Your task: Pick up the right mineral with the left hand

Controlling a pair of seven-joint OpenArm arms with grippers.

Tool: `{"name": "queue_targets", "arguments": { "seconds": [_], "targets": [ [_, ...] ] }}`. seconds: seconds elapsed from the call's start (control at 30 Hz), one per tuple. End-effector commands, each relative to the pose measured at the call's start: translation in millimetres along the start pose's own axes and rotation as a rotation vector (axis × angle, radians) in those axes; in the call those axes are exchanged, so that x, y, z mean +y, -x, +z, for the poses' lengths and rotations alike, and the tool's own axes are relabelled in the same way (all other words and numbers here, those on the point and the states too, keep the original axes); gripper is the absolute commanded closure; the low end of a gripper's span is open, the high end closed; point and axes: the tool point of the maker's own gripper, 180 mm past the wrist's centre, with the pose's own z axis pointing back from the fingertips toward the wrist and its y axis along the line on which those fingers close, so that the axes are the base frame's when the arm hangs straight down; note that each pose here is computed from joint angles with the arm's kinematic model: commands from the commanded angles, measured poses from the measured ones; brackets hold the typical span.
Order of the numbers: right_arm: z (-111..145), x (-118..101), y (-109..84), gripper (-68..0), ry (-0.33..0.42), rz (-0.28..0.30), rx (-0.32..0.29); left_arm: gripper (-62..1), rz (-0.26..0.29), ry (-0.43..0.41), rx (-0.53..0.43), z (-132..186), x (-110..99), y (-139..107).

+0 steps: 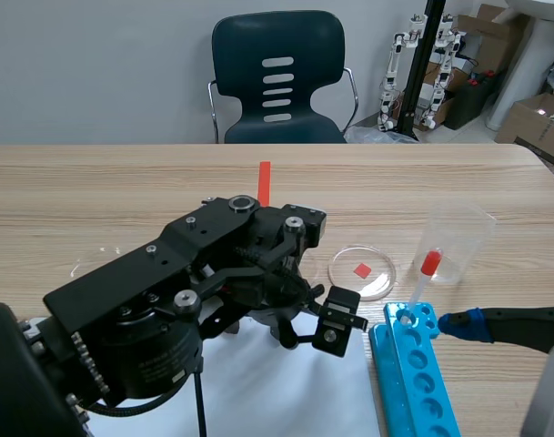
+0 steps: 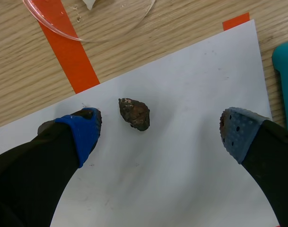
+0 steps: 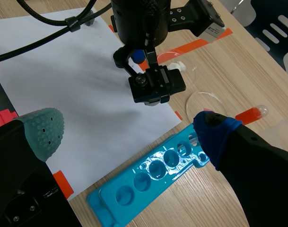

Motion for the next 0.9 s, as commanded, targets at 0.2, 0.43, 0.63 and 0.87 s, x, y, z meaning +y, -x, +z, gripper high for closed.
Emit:
{"name": "queue_targets", "arguments": {
  "seconds": [0.2, 0.43, 0.63, 0.87],
  "targets": [
    [-1, -5, -12.8, -56.9, 0.015, 0.006, -0.042, -52.5, -0.004, 0.008, -0.009, 0, -8, -7],
    [-1, -5, -12.8, -56.9, 0.015, 0.006, -0.042, -52.5, -0.005, 0.0, -0.008, -3, -7, -10],
    [-1, -5, -12.8, -56.9, 0.015, 0.006, -0.042, -52.5, -0.005, -0.008, -0.008, -5, -5, -13],
    [-1, -5, -12.7, -56.9, 0.015, 0.006, -0.041, -52.5, 0.005, -0.011, 0.011, -11, -2, -7]
  ]
}}
